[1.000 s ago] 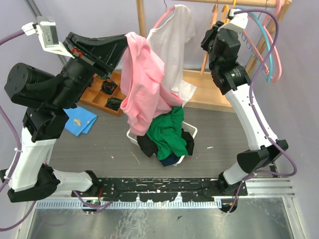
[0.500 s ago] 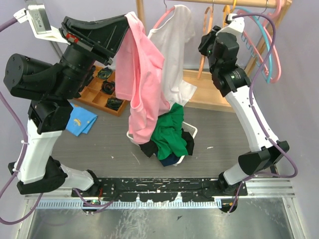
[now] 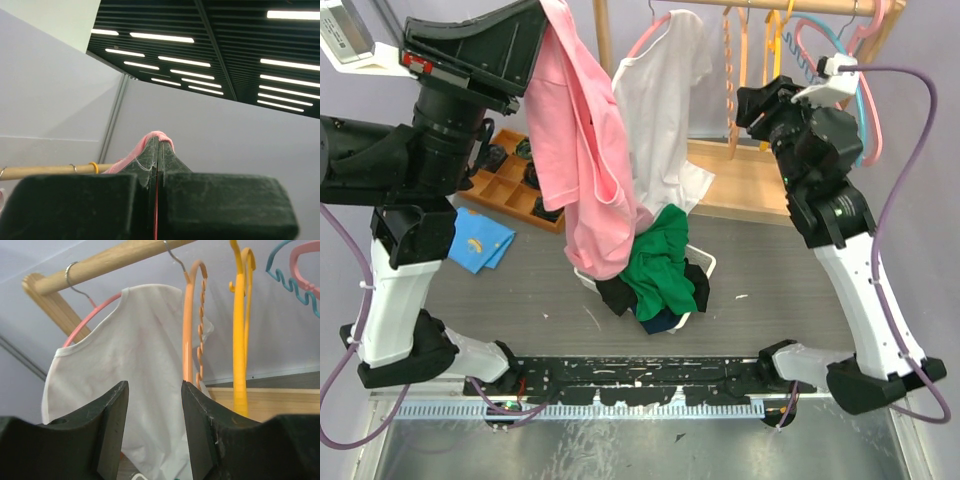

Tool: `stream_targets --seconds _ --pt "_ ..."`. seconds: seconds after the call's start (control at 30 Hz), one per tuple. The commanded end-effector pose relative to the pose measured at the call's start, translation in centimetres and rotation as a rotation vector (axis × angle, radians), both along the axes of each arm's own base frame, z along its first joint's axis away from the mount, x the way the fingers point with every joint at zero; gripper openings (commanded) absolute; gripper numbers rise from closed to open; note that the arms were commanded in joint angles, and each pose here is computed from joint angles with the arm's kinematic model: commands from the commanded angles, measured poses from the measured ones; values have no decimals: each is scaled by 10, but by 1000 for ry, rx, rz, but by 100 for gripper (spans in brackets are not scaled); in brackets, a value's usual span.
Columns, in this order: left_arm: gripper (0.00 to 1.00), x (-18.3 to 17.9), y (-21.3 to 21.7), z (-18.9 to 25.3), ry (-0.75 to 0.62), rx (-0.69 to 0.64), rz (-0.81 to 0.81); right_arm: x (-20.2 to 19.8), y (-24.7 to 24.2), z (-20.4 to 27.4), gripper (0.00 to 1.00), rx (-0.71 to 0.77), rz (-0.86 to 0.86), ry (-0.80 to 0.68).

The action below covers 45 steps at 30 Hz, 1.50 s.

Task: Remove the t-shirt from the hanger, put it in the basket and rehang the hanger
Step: Place the hanger on the clothesline, then place the T-shirt in the bin.

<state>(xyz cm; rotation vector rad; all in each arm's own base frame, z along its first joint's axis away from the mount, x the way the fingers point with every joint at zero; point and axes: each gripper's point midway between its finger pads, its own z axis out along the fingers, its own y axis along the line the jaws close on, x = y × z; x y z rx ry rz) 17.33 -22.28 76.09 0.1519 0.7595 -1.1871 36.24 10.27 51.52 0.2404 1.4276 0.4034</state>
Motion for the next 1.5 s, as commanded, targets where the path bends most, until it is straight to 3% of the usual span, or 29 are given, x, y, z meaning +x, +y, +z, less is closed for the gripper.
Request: stream_targets --seconds 0.0,0.47,0.73,0.97,1.27,1.47 --pt "0 -2 -1 2 12 -46 -45 -27 15 12 53 -30 138 -75" --pt "0 61 -94 -127 325 136 -171 -103 10 16 56 -82 266 -104" --pt "0 57 -123 -183 413 229 -247 -126 -2 4 56 -79 251 -78" --pt "0 35 -95 -276 558 468 -166 -126 3 1 57 -86 279 -55" --pt "0 18 -15 -387 785 860 96 -120 14 -4 57 -80 327 -25" --pt "0 13 -15 -439 854 1058 102 -119 20 -6 57 -74 351 -18"
